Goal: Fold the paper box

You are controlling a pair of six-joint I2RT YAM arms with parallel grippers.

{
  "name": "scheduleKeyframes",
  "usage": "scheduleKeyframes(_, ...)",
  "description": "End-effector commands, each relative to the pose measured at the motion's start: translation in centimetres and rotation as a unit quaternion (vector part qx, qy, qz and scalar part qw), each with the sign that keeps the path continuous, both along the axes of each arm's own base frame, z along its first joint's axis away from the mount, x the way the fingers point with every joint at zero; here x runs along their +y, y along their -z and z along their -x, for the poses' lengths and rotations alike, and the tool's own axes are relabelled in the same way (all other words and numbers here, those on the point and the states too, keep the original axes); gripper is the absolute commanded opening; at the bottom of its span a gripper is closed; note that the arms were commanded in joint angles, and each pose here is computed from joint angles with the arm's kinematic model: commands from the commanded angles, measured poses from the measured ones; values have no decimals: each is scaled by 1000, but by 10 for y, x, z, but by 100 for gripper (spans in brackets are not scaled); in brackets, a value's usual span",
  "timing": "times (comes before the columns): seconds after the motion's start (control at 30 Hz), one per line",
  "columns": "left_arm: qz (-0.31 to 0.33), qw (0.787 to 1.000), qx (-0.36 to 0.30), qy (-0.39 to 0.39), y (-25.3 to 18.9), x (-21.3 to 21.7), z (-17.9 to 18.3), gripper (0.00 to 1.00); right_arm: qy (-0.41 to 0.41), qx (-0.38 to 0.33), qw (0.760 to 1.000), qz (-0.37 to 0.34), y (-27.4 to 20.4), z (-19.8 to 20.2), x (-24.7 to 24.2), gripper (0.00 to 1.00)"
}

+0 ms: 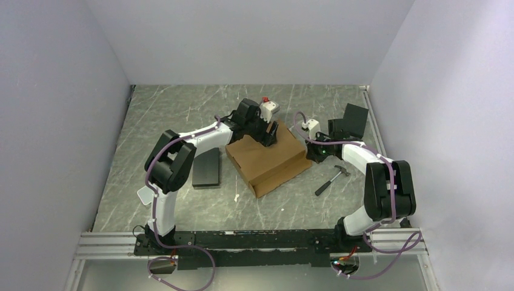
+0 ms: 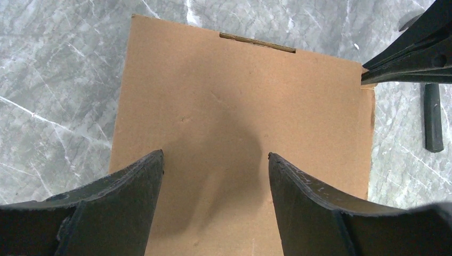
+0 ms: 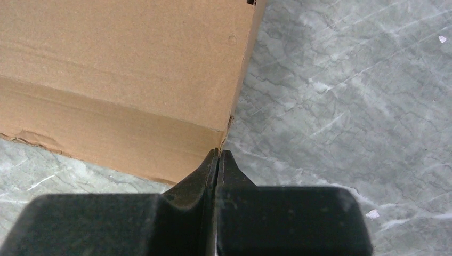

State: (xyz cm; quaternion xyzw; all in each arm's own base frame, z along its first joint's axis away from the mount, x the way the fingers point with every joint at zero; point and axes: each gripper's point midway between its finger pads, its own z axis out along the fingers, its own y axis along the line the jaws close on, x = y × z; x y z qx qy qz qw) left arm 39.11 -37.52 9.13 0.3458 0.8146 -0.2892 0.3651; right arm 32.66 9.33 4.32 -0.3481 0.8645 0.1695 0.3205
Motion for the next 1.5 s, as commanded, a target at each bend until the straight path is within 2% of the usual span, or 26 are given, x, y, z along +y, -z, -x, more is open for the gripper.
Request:
scheduleKeyframes(0.0, -62, 984, 164, 29, 64, 18, 68, 75, -17, -40, 999, 8, -14, -8, 4, 0)
scheduleKeyframes(0.53, -65, 978, 178, 90, 69, 13, 88, 74, -31, -80, 996, 37, -26, -21, 11, 0)
scheduleKeyframes(0.8, -65, 974, 188, 103, 77, 8, 97, 74, -8, -68, 998, 11, -35, -32, 20, 0)
scheduleKeyframes(1.3, -68, 973, 194, 107, 83, 6, 102, 74, 22, -91, 996, 3, -47, -62, 28, 0)
scheduleKeyframes(1.47, -68, 973, 199, 90, 86, 7, 99, 74, 11, -71, 997, -21, -43, -51, 33, 0)
